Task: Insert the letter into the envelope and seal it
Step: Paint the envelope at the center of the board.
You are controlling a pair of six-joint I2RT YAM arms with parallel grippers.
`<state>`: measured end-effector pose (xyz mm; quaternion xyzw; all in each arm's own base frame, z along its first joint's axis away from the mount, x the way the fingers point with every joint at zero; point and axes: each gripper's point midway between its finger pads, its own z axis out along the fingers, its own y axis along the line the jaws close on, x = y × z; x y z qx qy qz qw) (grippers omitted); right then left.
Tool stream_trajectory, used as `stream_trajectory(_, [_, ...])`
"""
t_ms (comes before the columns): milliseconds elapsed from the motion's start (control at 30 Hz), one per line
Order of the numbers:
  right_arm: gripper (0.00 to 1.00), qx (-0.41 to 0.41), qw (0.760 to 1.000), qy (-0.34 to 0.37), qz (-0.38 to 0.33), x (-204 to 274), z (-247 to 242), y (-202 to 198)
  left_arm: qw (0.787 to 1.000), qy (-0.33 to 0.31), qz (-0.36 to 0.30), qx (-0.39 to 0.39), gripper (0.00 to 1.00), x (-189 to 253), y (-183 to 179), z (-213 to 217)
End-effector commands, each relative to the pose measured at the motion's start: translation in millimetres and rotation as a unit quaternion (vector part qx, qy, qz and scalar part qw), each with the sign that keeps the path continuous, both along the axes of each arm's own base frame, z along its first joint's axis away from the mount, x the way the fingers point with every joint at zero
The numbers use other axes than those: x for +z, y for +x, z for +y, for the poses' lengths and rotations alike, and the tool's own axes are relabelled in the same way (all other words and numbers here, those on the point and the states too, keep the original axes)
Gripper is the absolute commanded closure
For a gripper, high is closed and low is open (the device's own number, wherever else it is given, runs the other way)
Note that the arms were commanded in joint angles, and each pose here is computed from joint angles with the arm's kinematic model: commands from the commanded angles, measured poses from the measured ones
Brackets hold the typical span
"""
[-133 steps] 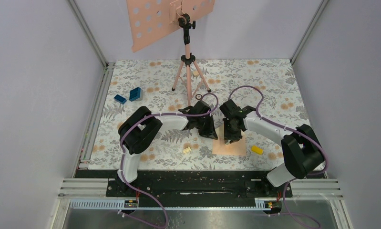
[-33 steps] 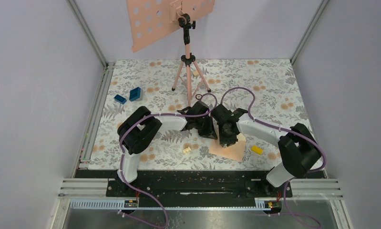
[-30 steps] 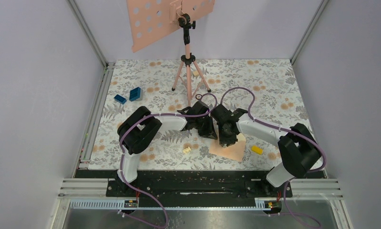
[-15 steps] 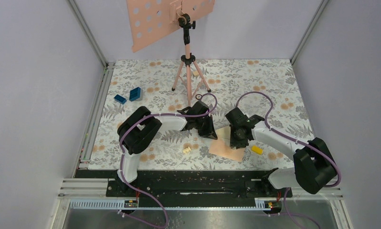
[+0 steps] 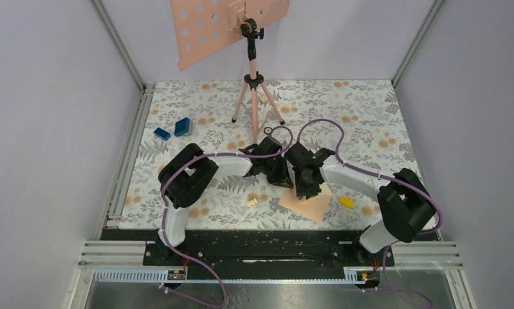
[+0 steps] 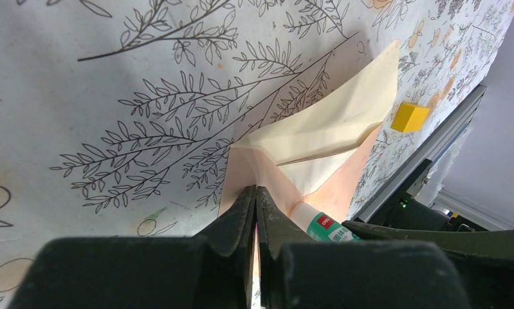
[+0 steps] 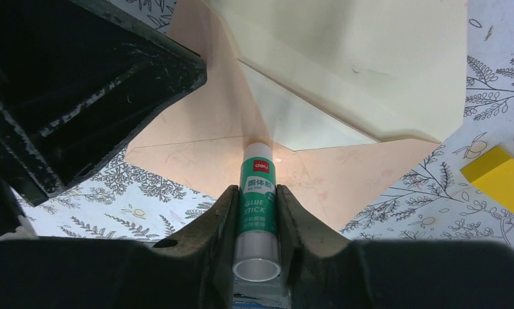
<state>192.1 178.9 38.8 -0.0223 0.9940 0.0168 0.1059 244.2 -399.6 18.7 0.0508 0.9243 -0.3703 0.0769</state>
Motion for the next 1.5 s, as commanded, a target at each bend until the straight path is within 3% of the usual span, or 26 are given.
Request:
stream_trajectory(0, [1.00, -0.003, 1.000, -0.017, -0.011, 3, -6, 1, 0.998, 0.061, 0.028, 0.002, 0.97, -27, -15, 26])
stream_trajectory(300, [1.00, -0.022, 0.999, -0.040, 0.011, -10, -47, -39, 0.998, 0.060, 0.032, -0.001, 0.97, -30, -16, 25])
stream_trajectory(467, [1.00, -0.022, 0.999, -0.049, 0.003, -7, -53, -41, 0.998, 0.060, 0.032, -0.001, 0.97, -31, -16, 25])
stream_trajectory(1033, [1.00, 0.005, 0.999, 0.031, -0.011, 10, 25, 7, 0.998, 0.058, 0.030, -0.001, 0.97, -28, -17, 25])
stream_trajectory(1467, [1.00, -0.037, 0.999, -0.026, 0.012, -17, -44, -37, 0.998, 0.058, 0.032, -0.003, 0.97, -30, -17, 25])
